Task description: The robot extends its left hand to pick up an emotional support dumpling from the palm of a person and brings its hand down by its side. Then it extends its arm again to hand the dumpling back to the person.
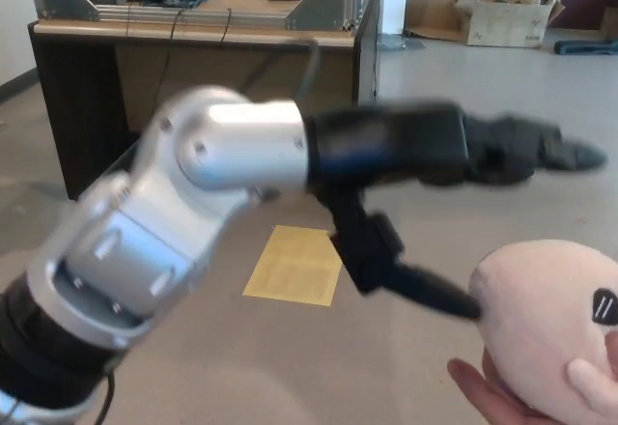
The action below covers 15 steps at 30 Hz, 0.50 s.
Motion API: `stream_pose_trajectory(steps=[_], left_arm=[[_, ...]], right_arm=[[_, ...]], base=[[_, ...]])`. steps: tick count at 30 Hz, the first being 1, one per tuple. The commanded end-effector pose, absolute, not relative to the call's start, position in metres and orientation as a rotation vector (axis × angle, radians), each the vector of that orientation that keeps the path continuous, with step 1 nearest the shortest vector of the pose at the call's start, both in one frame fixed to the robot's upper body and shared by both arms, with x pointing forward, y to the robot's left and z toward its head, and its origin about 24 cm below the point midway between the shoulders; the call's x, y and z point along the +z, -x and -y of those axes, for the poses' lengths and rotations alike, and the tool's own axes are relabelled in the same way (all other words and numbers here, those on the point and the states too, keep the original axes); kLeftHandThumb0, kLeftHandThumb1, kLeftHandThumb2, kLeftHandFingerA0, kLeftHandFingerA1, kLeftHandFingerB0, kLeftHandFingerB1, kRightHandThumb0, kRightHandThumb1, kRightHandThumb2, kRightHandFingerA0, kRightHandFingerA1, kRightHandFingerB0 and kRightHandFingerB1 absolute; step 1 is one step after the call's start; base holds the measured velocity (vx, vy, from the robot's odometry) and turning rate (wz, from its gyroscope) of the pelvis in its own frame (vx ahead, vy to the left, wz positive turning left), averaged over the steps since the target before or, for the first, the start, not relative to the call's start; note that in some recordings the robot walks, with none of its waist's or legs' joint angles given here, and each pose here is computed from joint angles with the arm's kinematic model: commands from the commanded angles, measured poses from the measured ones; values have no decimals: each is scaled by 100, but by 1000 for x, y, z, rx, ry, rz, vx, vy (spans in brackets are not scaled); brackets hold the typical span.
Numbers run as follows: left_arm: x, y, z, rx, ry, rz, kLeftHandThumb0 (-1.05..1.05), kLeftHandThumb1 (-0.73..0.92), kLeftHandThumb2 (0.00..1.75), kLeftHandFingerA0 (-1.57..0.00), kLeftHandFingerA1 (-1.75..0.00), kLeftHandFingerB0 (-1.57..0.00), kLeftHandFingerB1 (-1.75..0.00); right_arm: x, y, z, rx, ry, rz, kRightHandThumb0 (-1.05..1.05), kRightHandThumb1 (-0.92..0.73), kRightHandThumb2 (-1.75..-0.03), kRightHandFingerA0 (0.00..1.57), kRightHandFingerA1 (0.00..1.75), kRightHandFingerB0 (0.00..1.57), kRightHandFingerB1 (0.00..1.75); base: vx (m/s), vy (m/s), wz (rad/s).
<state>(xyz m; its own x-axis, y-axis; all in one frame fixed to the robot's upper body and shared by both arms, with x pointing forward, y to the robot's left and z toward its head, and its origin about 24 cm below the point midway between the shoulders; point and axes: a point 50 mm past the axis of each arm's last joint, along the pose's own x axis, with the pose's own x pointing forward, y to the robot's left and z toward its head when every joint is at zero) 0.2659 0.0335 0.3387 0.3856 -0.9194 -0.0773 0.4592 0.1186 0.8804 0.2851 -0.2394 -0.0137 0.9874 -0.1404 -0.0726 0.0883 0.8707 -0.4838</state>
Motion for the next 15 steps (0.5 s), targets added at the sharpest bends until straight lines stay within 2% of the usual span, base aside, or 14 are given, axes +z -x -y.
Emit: stream_pose_trajectory(steps=[1,2,4,5,6,9,10,12,15], left_arm=[[356,-262,-41,-1111,-981,594,-73,39,84,0,-4,0,-1],[355,-262,-42,-1111,-992,589,-76,40,85,0,-2,0,0],[356,-262,-44,-1109,-993,564,-75,41,84,0,-1,0,0],[359,-261,-47,-1109,-984,549,-88,47,58,0,-2,0,0],[361,-262,-49,-1110,-975,553,-85,45,58,0,0,0,0],[364,-262,-52,-1112,-962,560,-85,45,58,0,0,0,0],[371,-263,-63,-1086,-928,570,-75,43,54,0,0,0,0],[383,-263,-85,-1030,-866,585,-80,43,56,0,0,0,0],[384,-263,-88,-1027,-859,583,-80,43,56,0,0,0,0]], right_arm=[[-20,-283,244,-99,305,-179,-33,-59,-59,79,55,42,35],[-20,-282,244,-94,297,-183,-45,-48,-73,73,61,37,44],[-19,-283,244,-89,292,-183,-45,-48,-74,73,61,36,44],[-17,-284,244,-79,302,-176,-40,-58,-57,79,52,40,33],[-17,-285,244,-78,301,-176,-48,-55,-57,77,51,39,33],[-16,-285,245,-76,296,-178,-48,-55,-57,77,51,39,33],[-14,-286,244,-81,296,-169,-32,-60,-58,71,48,42,34],[-12,-288,243,-86,296,-156,-31,-60,-58,70,47,43,34],[-12,-288,243,-85,295,-156,-31,-60,-58,70,47,43,34]], base=[[0,0,0],[0,0,0],[0,0,0],[0,0,0],[0,0,0],[0,0,0],[0,0,0],[0,0,0],[0,0,0]])
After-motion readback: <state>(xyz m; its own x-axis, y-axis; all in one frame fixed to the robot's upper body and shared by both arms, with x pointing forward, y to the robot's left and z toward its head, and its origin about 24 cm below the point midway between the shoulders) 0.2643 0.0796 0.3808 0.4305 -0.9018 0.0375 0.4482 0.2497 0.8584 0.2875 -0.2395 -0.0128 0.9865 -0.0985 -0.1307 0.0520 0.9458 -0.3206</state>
